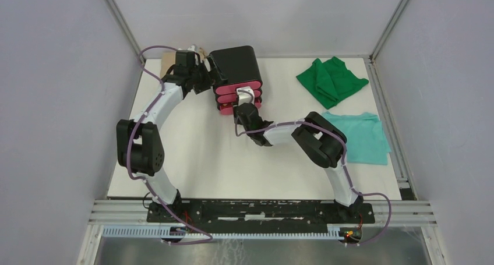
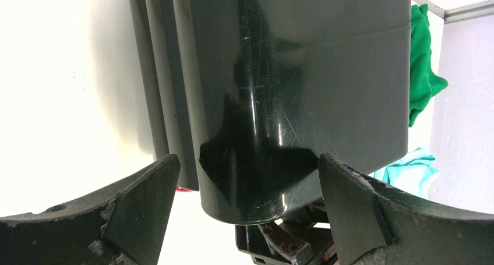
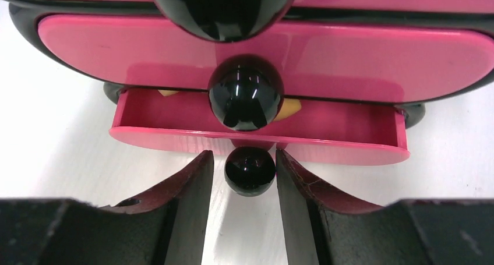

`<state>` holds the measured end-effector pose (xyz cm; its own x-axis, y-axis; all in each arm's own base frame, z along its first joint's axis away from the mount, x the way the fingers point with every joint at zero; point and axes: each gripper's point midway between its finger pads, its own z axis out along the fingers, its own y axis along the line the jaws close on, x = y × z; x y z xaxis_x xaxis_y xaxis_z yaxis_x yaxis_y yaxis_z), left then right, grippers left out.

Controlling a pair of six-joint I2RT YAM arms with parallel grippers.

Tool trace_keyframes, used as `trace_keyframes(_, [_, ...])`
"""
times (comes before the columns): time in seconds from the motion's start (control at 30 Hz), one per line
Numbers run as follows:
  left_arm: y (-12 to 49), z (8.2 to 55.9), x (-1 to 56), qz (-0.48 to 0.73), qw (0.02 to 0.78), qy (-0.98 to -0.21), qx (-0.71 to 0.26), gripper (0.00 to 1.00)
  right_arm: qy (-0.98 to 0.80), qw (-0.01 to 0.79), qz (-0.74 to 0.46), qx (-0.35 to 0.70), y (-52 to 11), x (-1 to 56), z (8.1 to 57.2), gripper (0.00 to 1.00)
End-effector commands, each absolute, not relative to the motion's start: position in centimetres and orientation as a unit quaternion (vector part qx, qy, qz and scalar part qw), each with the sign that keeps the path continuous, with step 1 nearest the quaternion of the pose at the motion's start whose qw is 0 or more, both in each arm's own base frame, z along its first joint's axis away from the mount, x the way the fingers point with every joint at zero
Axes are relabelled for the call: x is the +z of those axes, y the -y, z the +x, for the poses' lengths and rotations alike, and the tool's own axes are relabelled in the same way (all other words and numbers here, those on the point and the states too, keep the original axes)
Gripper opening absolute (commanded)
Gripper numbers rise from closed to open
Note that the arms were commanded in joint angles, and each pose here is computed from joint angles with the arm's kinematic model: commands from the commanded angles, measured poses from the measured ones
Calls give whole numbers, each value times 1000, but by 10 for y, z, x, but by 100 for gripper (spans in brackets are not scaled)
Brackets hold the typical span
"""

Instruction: Organize the makeup

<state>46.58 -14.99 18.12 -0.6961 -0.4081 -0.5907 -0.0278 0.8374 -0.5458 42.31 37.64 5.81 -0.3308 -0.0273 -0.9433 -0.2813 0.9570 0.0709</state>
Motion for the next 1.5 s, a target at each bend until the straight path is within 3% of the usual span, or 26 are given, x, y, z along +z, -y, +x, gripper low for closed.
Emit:
trace_keyframes(0.0, [146,453,170,-95,350,-902,-236,95,-769,621,-79,131,-390,92,445,50])
trace_keyframes(0.47, [145,451,176,-101,354,-900,-236,96,-757,635,-43,149,-401,90,459,53])
trace_keyframes(0.77, [136,438,229,-88,404,-881,-229,96,-756,624,-57,191,-370,140,400,62])
trace_keyframes(0.9, [121,415,254,-82,443,-868,-208,97,-786,600,-66,134,-328,156,368,73])
trace_keyframes(1.1, [91,354,256,-83,474,-861,-163,99,-859,498,-107,-48,-226,172,322,95])
trace_keyframes(1.23, [80,318,248,-87,480,-859,-154,100,-896,432,-83,-71,-165,167,303,98])
trace_keyframes(1.47, [73,273,228,-98,479,-857,-162,99,-902,427,32,-48,-91,197,286,99])
